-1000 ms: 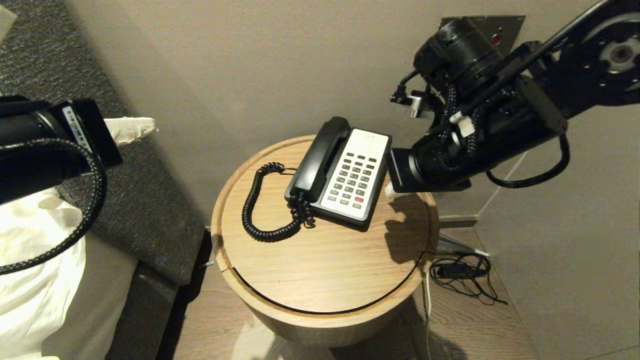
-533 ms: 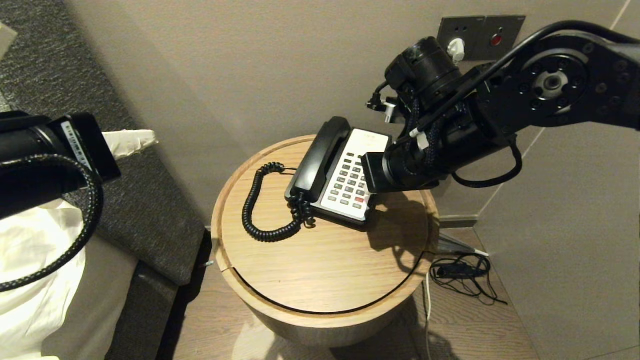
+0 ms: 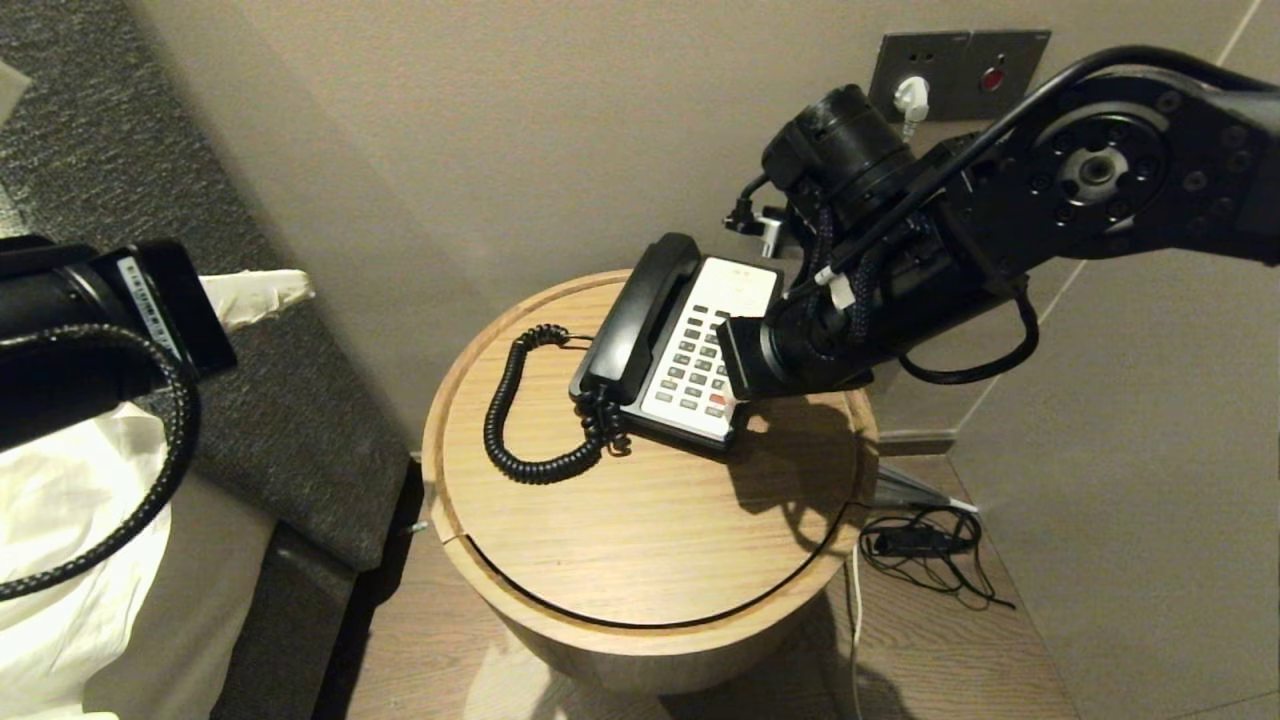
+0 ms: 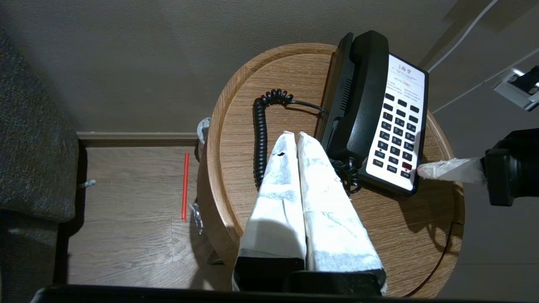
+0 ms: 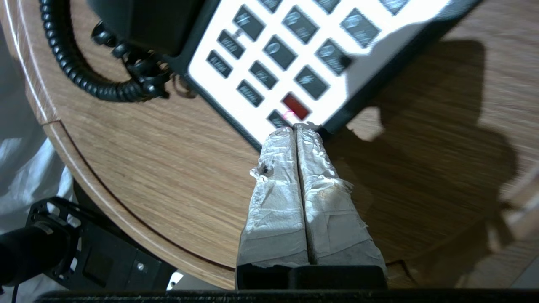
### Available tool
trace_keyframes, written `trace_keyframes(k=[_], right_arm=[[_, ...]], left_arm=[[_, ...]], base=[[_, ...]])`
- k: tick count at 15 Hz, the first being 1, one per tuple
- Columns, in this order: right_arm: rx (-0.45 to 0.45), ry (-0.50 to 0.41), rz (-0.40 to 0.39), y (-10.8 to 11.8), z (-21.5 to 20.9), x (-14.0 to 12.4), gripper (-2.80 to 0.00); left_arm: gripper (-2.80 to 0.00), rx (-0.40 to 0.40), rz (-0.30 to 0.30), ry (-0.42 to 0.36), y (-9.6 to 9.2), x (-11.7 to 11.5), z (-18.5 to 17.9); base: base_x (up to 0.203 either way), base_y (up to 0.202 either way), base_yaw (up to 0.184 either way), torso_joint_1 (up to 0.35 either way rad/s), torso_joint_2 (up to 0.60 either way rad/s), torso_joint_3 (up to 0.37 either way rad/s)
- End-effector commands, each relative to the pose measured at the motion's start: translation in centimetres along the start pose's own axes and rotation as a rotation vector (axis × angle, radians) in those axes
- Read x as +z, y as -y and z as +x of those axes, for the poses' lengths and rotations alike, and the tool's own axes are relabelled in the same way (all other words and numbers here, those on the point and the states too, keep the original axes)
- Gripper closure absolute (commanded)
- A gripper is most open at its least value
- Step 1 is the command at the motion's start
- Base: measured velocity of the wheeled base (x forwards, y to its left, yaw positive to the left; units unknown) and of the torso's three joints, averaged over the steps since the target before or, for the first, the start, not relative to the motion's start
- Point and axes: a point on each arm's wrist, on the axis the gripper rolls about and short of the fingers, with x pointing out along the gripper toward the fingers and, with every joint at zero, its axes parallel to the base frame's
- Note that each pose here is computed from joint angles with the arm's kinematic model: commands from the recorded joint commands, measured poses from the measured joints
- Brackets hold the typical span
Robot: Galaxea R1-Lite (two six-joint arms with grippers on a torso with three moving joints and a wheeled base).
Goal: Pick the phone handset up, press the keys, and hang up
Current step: End the call using the dial pad
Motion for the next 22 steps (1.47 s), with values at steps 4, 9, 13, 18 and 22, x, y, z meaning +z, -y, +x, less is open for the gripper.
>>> trace_keyframes(k=[4,9,13,18,22], right_arm=[[0.004,-0.016,-0.006,-0.4,0.7,-0.2,0.0],[0.006,-0.019,-0.006,-0.4,1.3,-0.2,0.0],[0.003,-0.022,-0.007,-0.4,1.6,-0.2,0.0],[-0.001,-0.029,-0.008,-0.4,1.8,-0.3,0.0],[0.004,-0.012,-0.023,-0.4,1.2,-0.1,0.0]], left_arm=[[0.0,-0.006,-0.003,-0.003,0.0,-0.1,0.0],[0.0,-0.005,-0.001,-0.014,-0.1,-0.4,0.0],[0.0,-0.005,0.0,-0.026,-0.2,-0.8,0.1],[0.0,-0.005,0.001,-0.03,-0.2,-0.9,0.0],[0.0,-0.004,0.002,-0.032,-0.3,-1.0,0.0]], base=[[0.0,0.0,0.0,0.0,0.0,0.0],[0.0,0.0,0.0,0.0,0.0,0.0],[0.0,0.0,0.0,0.0,0.0,0.0],[0.0,0.0,0.0,0.0,0.0,0.0],[0.0,0.0,0.0,0.0,0.0,0.0]])
